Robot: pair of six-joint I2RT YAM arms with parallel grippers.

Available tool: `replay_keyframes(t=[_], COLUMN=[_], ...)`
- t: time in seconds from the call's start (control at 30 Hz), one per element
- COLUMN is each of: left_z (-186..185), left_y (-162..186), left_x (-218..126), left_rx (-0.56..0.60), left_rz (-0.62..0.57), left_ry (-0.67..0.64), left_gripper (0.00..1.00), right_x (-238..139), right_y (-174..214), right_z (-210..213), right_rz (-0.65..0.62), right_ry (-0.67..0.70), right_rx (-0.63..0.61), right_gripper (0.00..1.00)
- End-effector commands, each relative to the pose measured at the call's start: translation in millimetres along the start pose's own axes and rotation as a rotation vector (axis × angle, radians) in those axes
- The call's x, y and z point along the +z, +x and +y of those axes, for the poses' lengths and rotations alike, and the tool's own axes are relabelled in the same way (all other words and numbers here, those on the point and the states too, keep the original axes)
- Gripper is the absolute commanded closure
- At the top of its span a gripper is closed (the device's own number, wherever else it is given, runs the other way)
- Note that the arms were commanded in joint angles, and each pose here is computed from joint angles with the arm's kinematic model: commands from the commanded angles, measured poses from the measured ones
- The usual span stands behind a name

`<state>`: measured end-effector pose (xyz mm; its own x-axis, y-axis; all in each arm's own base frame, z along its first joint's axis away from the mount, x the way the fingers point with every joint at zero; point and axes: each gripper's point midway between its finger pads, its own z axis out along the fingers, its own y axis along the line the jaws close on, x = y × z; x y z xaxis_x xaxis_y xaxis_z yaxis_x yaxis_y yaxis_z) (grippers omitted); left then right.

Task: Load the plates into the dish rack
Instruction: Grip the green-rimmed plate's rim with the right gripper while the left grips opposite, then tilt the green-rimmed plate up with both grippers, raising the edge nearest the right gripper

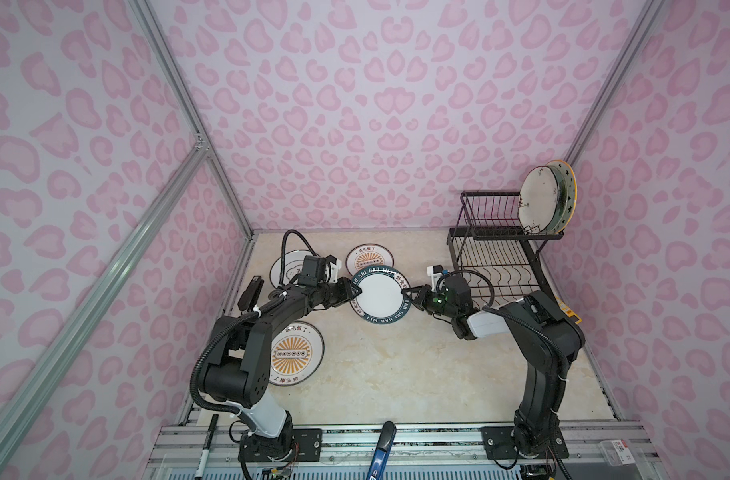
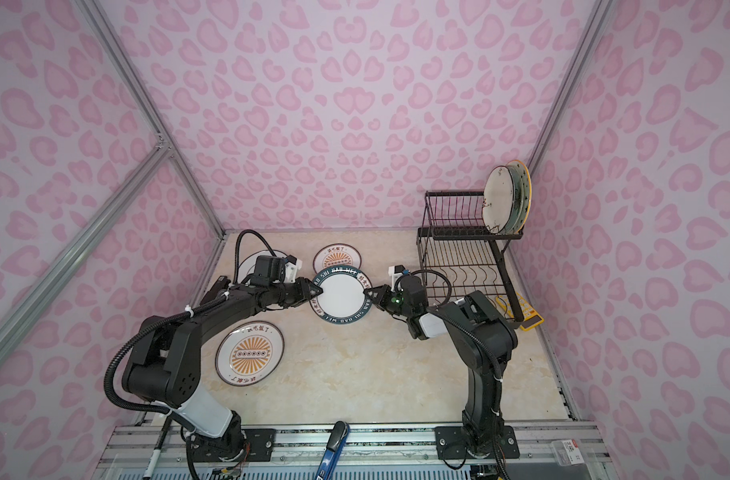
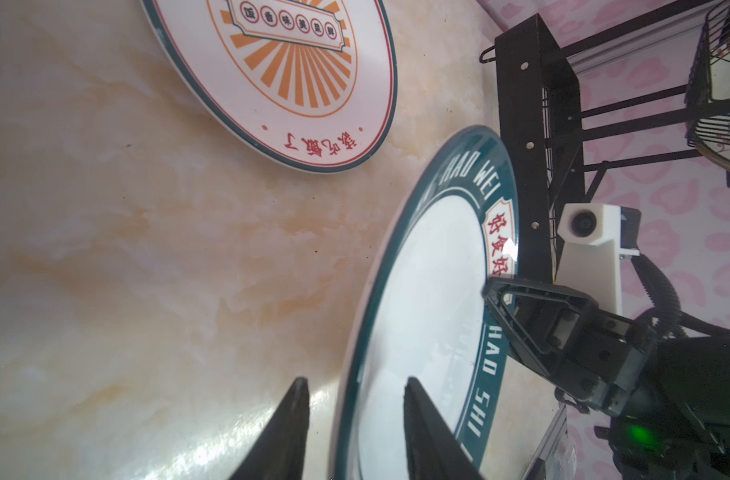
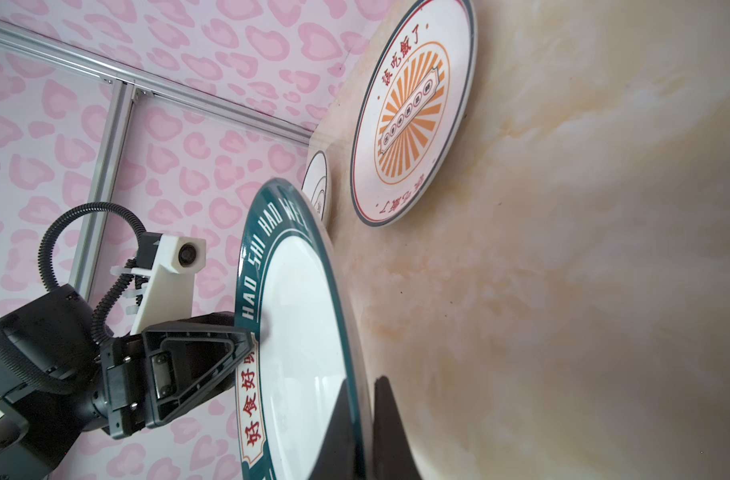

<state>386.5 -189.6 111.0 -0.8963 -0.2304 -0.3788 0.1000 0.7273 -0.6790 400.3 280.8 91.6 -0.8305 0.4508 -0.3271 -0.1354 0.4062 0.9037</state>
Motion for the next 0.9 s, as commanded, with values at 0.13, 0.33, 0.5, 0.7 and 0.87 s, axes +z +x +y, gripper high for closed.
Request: replay_keyframes(t=[0.13, 0.33, 0.5, 0.7, 0.87], left_z=[-16, -21, -25, -31, -35], left_y=[-5, -5, -3, -4, -6], left_x=[-6, -8, -8, -11, -14], left_rx=[0.058, 0.069, 0.080, 0.088, 0.097], left_rz=[-0.025, -0.028, -0.021, -0.032, -0.041], left_ry=[0.055, 0.074, 0.097, 0.118, 0.128], left_gripper=[0.63, 0.73, 0.78, 0.92, 0.97], right_x=[2, 3, 2, 1, 0], right_y=[-2, -2, -1, -1, -2], right_z=[16, 20, 20, 22, 24], right_rz=[-0.005, -0.003, -0.002, -0.003, -0.005], right_ry=[-0.050, -0.062, -0.062, -0.063, -0.065], right_rx=[-0.051, -0.056, -0.057, -0.059, -0.064], right_gripper=[1.00, 1.00, 1.00, 0.94, 0.89])
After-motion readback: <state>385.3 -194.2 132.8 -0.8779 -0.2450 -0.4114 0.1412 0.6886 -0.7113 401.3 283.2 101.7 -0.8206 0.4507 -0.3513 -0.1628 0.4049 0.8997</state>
